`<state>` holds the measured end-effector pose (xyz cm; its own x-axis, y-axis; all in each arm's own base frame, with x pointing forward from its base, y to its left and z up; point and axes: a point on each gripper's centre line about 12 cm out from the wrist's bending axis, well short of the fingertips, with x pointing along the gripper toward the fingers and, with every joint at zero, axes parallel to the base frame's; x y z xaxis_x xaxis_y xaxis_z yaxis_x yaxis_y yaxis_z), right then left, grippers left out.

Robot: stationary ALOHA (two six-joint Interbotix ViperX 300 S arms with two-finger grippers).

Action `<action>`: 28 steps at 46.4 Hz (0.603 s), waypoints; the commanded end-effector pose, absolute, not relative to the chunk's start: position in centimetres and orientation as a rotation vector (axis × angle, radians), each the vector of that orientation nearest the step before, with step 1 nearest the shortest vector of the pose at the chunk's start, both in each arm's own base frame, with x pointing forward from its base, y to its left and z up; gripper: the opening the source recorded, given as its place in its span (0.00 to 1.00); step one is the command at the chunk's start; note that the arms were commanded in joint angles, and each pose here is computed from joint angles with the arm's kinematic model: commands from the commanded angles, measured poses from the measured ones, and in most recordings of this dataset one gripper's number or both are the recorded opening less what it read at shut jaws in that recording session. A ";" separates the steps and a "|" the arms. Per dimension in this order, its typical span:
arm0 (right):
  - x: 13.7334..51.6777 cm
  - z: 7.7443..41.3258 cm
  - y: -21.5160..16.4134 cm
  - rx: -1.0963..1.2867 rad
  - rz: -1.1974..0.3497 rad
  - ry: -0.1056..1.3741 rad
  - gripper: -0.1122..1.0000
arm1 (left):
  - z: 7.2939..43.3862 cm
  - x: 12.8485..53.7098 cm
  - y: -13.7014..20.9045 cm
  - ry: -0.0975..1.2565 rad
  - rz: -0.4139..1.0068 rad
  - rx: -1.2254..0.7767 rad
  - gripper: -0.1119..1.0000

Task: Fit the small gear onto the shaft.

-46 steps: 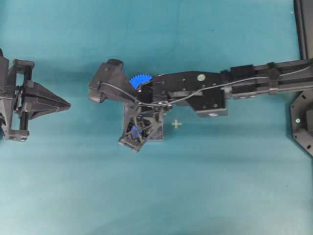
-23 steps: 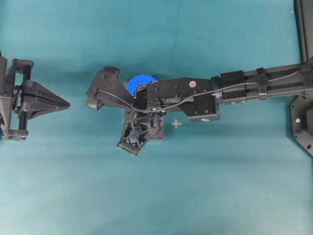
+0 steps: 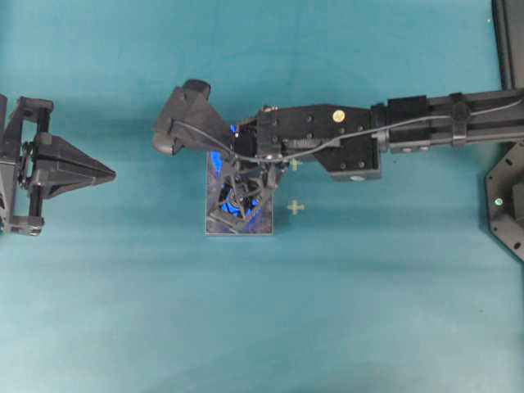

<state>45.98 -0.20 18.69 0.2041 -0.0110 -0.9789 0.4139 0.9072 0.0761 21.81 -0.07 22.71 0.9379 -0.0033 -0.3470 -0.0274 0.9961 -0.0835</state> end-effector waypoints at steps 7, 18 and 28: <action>45.0 17.7 0.5 0.369 -0.284 1.364 0.11 | 23.1 22.0 0.0 0.337 0.013 -0.086 0.10; 44.7 19.7 0.4 0.361 -0.278 1.308 0.11 | 23.1 22.0 -0.1 0.339 0.011 -0.086 0.10; 40.9 27.6 -0.4 0.287 -0.267 1.084 0.12 | 23.3 21.8 -0.1 0.330 0.011 -0.086 0.10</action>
